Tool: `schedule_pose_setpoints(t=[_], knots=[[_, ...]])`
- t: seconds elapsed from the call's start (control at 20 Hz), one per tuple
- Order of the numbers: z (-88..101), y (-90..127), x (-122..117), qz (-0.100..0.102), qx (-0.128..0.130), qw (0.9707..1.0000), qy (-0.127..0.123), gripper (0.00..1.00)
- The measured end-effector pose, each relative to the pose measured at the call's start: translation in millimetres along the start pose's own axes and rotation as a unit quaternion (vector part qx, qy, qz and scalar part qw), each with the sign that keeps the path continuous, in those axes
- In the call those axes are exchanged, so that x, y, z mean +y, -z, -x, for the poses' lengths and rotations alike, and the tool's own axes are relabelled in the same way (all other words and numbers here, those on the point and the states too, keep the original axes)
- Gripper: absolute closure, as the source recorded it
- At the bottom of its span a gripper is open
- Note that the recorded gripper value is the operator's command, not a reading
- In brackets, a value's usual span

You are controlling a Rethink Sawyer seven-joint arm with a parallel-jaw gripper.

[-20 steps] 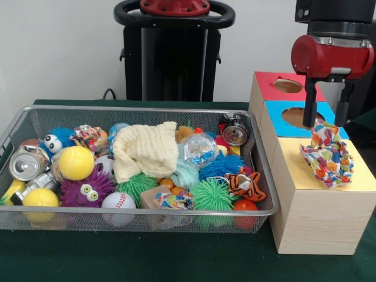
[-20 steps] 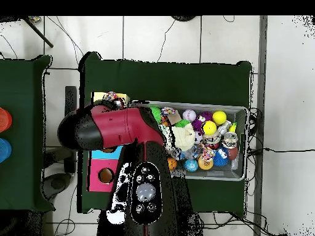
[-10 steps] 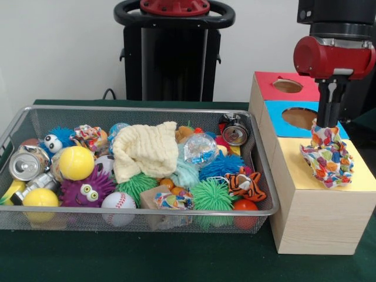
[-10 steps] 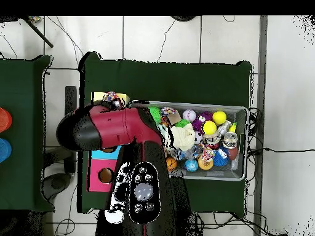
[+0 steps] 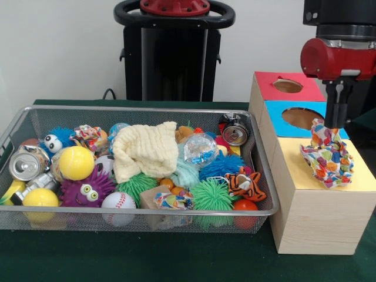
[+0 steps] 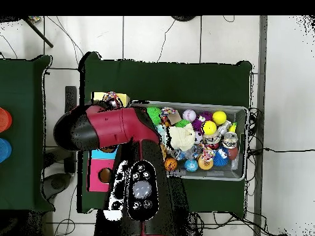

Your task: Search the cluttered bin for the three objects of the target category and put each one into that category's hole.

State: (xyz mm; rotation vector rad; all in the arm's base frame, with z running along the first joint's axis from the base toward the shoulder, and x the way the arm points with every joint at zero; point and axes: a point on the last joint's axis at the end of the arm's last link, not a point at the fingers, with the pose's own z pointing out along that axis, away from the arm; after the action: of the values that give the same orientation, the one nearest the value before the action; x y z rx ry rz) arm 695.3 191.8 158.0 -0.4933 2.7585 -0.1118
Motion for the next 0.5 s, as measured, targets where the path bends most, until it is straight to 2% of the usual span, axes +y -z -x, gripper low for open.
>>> schedule_pose_setpoints(t=[0.5], knots=[[3.8,-4.2,17.9,0.016,-0.002,0.9998,0.006,1.0]])
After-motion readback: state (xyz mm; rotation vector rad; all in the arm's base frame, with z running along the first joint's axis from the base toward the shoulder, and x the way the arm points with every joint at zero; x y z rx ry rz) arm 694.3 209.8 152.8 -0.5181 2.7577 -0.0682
